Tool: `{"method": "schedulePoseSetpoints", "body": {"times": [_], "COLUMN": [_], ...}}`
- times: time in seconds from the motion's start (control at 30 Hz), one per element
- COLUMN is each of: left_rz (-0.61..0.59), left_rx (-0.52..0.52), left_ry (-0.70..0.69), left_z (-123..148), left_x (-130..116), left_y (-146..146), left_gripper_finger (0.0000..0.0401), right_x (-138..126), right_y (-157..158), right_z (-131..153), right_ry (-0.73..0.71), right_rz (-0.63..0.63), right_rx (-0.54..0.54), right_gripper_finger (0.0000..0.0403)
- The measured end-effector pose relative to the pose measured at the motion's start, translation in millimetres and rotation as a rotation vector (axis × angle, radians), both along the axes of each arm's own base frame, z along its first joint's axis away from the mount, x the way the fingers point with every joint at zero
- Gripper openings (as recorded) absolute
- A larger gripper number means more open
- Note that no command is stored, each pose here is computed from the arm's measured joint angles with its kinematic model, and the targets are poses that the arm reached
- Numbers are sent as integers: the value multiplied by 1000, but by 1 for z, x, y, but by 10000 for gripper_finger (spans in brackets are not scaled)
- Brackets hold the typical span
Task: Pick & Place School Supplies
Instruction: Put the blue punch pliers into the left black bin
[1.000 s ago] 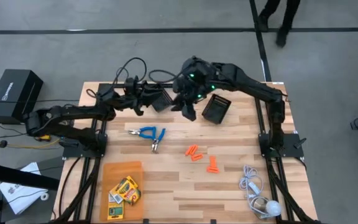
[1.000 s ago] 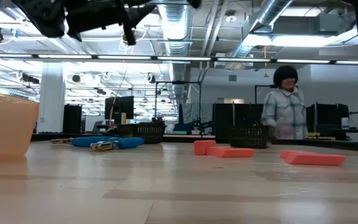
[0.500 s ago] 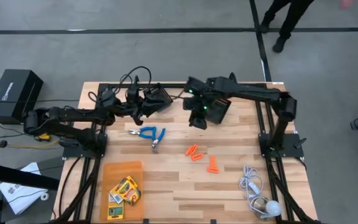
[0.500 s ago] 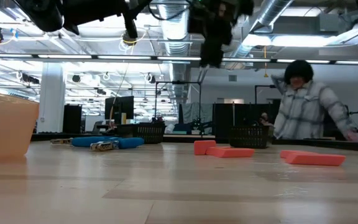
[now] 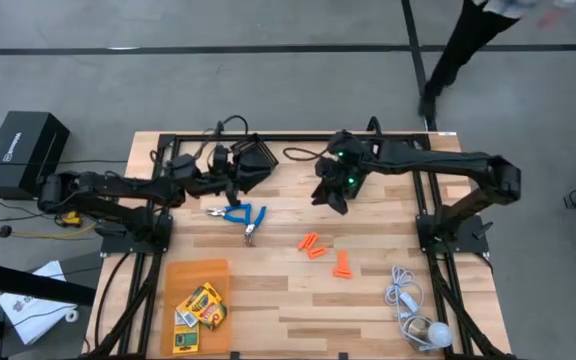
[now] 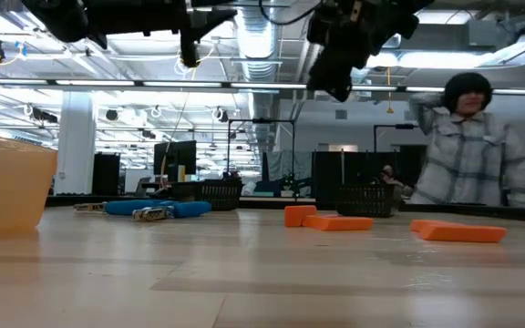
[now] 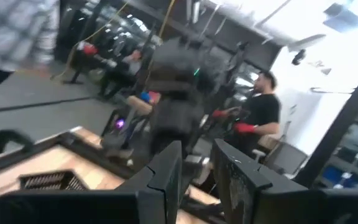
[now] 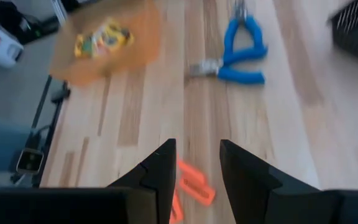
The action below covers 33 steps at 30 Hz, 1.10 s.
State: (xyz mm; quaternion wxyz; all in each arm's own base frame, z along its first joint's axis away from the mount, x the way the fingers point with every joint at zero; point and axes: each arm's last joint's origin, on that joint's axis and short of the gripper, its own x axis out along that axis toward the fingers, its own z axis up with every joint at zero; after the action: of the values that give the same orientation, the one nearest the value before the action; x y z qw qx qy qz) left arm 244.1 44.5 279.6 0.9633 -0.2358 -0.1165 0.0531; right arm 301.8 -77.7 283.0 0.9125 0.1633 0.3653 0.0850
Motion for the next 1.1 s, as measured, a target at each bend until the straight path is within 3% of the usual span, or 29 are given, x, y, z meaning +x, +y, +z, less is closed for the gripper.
{"method": "schedulePoseSetpoints", "body": {"times": [0.27,0.53,0.8,0.97,1.1], "left_rz": [83,159,273,159,99], "left_rx": [-5,6,-93,-232,-195], "left_ry": [67,153,616,757,949], "left_z": [1,-8,-63,-86,-99], "left_x": [5,14,6,-1,-11], "left_y": [-13,-2,43,59,54], "left_gripper_finger": [85,85,85,85,85], "right_x": [7,26,27,19,15], "right_y": [-2,-8,-41,-64,-74], "right_z": [3,-13,-9,15,38], "right_ry": [-109,-156,-194,-247,-309], "right_rz": [58,94,-132,-245,-267], "right_rx": [-80,-20,108,139,107], "right_gripper_finger": [116,116,116,116,116]}}
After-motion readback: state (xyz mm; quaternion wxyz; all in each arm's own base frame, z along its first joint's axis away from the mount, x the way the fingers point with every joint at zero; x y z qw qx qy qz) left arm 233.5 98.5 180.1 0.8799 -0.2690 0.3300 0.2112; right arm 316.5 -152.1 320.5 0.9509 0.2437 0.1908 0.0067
